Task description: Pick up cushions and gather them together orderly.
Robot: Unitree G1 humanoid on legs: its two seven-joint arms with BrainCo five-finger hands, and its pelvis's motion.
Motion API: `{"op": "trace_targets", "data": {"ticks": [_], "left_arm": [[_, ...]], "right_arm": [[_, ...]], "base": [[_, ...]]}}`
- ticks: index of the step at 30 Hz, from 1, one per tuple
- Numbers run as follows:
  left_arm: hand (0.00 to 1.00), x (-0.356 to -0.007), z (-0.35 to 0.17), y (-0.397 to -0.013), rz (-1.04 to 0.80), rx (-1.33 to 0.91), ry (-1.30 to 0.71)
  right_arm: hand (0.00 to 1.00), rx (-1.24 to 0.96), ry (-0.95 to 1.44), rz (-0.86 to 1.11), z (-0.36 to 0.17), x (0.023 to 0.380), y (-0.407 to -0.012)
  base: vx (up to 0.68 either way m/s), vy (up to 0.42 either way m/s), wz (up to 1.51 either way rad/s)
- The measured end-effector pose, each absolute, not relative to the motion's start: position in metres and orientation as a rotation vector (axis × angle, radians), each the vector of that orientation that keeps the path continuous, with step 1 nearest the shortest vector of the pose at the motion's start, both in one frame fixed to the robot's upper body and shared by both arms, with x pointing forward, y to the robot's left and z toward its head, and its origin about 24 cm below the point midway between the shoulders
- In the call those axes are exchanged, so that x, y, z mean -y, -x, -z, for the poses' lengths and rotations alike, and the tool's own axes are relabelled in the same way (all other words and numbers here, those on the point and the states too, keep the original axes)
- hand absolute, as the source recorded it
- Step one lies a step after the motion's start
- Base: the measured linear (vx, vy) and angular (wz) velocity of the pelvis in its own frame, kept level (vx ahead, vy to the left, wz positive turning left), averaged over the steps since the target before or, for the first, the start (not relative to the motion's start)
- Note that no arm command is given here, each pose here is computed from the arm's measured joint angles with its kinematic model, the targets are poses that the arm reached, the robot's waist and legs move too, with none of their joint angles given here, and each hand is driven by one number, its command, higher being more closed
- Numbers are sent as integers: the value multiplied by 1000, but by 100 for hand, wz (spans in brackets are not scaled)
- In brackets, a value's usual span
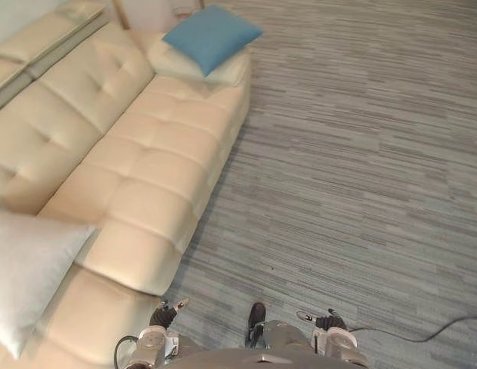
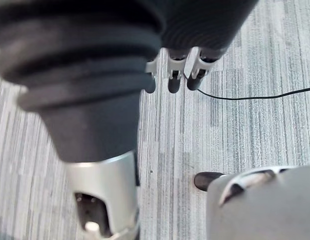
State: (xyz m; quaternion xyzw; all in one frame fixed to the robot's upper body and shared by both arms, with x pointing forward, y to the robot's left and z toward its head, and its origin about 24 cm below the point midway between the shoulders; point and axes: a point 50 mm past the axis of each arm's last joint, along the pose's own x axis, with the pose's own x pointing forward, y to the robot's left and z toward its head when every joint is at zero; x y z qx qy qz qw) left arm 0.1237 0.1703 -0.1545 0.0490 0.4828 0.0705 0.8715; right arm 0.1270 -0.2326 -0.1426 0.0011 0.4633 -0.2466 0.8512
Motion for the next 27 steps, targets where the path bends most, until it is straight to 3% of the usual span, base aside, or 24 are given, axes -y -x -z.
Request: {"op": "trace_targets", "data": {"ticks": [19, 27], "left_arm": [[0, -178, 150, -126, -248, -970, -33], [0, -178, 152, -123, -202, -989, -76]], "right_arm": [[0, -973, -74, 512, 146, 209, -122], [0, -939, -57, 482, 141, 210, -136]], "base": [[215, 159, -68], [367, -92, -11]]}}
